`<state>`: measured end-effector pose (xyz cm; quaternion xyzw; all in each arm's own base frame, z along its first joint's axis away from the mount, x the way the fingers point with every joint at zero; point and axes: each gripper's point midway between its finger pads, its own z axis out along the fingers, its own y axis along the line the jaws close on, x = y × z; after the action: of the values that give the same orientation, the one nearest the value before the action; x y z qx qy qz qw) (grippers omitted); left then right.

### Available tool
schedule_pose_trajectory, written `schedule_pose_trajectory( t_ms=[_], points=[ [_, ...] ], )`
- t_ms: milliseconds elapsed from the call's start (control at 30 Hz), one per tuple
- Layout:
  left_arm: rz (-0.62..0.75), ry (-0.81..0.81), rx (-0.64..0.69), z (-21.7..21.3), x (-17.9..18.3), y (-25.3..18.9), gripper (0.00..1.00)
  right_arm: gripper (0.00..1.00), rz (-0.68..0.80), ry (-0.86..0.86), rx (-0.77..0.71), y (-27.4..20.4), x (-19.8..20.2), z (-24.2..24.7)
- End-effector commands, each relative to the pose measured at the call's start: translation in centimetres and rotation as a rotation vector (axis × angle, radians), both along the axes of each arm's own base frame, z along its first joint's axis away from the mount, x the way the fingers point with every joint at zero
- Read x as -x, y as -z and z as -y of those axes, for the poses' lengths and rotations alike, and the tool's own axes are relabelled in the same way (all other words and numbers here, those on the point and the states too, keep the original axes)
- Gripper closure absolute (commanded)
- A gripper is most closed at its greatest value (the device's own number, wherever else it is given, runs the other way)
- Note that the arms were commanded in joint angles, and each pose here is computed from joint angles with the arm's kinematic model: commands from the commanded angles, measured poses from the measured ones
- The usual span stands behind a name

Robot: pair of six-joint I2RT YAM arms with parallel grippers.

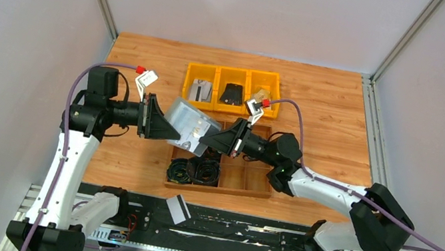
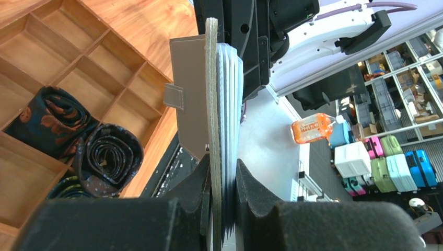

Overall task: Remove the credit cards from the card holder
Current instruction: Remove the credit card from the card holder, then place the credit card in the storage box.

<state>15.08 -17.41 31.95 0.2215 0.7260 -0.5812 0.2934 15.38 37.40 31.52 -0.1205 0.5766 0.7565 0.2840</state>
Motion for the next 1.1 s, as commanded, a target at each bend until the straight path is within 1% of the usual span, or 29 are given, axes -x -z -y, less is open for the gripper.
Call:
schedule_pose_trajectory(
  t_ms=[0, 67, 133, 267, 400, 433, 500, 567, 633, 667, 733, 800, 867, 967, 1000, 1067],
  points=[
    [0.032, -0.009, 0.001, -0.1, 0.0, -1.3, 0.84, 1.00, 0.015, 0.026, -0.023, -0.2, -0.3, 1.4],
    [0.053, -0.088, -0.064, -0.6, -1.4, -0.2, 0.87, 1.00, 0.004, 0.048, -0.027, -0.3, -1.1, 2.7],
    [0.083, -0.165, -0.139, -1.3, -2.8, 1.1, 0.87, 1.00, -0.001, 0.081, -0.023, -0.6, -2.4, 4.1],
    [0.103, -0.282, -0.270, -2.9, -5.1, 3.4, 0.87, 1.00, -0.009, 0.126, 0.054, -0.3, -4.8, 6.0],
    [0.104, -0.315, -0.342, -3.8, -5.9, 4.8, 0.88, 1.00, -0.026, 0.199, 0.171, 1.1, -8.5, 7.8],
    [0.095, -0.313, -0.346, -3.8, -5.9, 5.1, 0.88, 1.00, -0.042, 0.230, 0.223, 1.7, -10.1, 8.2],
    [0.072, -0.289, -0.344, -3.7, -5.7, 5.5, 0.88, 1.00, -0.022, 0.281, 0.321, 3.3, -12.6, 8.3],
    [0.047, -0.258, -0.338, -3.4, -5.2, 6.1, 0.87, 1.00, 0.017, 0.320, 0.439, 4.3, -15.7, 7.9],
    [0.025, -0.233, -0.335, -3.3, -4.8, 6.9, 0.87, 1.00, 0.007, 0.319, 0.515, 6.0, -18.9, 6.7],
    [0.026, -0.216, -0.334, -3.2, -4.6, 7.0, 0.87, 1.00, 0.024, 0.318, 0.517, 5.2, -20.0, 6.1],
    [0.030, -0.185, -0.340, -3.2, -4.1, 7.4, 0.87, 1.00, 0.009, 0.307, 0.534, 6.1, -23.0, 4.6],
    [0.049, -0.171, -0.360, -3.4, -3.8, 7.7, 0.87, 1.00, -0.032, 0.296, 0.560, 8.5, -26.0, 3.0],
    [0.087, -0.161, -0.391, -3.7, -3.7, 8.1, 0.87, 1.00, -0.050, 0.290, 0.576, 9.8, -28.4, 1.6],
    [0.098, -0.160, -0.445, -4.3, -3.8, 8.8, 0.86, 1.00, -0.075, 0.280, 0.587, 11.7, -31.0, -0.6],
    [0.090, -0.155, -0.446, -4.3, -3.9, 8.9, 0.87, 1.00, -0.073, 0.284, 0.578, 11.7, -31.8, -1.3],
    [0.099, -0.137, -0.449, -4.2, -4.2, 8.9, 0.87, 1.00, -0.087, 0.276, 0.584, 13.3, -32.6, -2.6]
  ],
)
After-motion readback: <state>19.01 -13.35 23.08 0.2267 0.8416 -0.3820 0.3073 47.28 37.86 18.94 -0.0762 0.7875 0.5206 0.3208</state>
